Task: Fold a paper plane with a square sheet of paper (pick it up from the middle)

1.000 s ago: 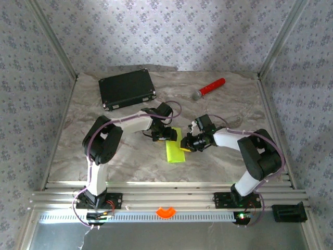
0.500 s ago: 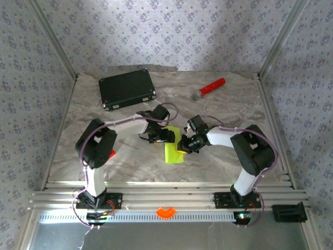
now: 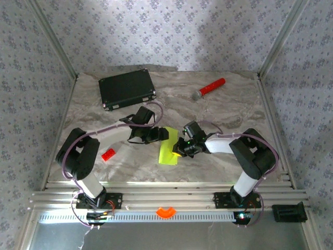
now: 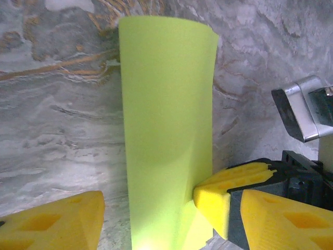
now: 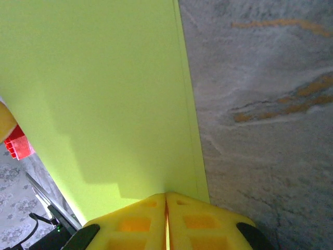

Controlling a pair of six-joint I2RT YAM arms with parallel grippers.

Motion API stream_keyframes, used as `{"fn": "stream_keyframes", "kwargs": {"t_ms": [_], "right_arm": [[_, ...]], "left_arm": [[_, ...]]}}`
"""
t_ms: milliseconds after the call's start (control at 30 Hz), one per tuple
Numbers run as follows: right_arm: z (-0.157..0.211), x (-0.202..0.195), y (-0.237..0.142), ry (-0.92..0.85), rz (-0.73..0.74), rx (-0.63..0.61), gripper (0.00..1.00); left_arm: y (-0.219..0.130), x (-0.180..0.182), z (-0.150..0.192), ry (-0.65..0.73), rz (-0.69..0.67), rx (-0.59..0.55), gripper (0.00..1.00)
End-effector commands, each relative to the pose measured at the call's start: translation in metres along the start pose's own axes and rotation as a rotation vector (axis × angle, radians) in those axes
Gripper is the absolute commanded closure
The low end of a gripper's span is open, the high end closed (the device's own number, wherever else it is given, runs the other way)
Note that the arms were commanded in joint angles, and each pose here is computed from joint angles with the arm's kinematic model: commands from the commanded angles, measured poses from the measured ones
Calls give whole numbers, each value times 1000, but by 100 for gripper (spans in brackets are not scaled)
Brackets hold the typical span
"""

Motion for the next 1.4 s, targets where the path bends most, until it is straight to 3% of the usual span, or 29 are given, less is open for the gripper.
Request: {"fn": "stream_keyframes", "kwargs": {"t_ms": [0,400,533,767,900,1100,1367], "right_arm": [[6,-41,6,89,156,-12,89],[5,-32,4,65,135,-4,86],[5,-15,2,1,58,-1,79],[-13,24,-41,-83,-55,-136,72],[-29,10,-68,-48,-14,-262,70],[-40,-13,-87,48,-30,-351,67],[-39,-21,-92,65,-21,-376,67]], "left_arm": [[9,0,5,5,22,33,31],[33,0,14,44,-20,110,40],[38,12,19,28,-111,138,45],[39,26,24,-6,-208,153,49],[40,30,25,-22,-230,160,49],[39,30,25,-9,-236,167,50],[40,40,29,-6,-304,199,53]]}}
Point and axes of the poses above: each hand's point on the last joint's axis, 136 mm out from that joint toward the fingers, its own y axis out along the fingers, its own x axis along the line the jaws close on, z = x × y, the point moved 4 cm from there along -y, back along the fingers, and after that the axes turned 12 degrees about y, right-handed, at the moved point
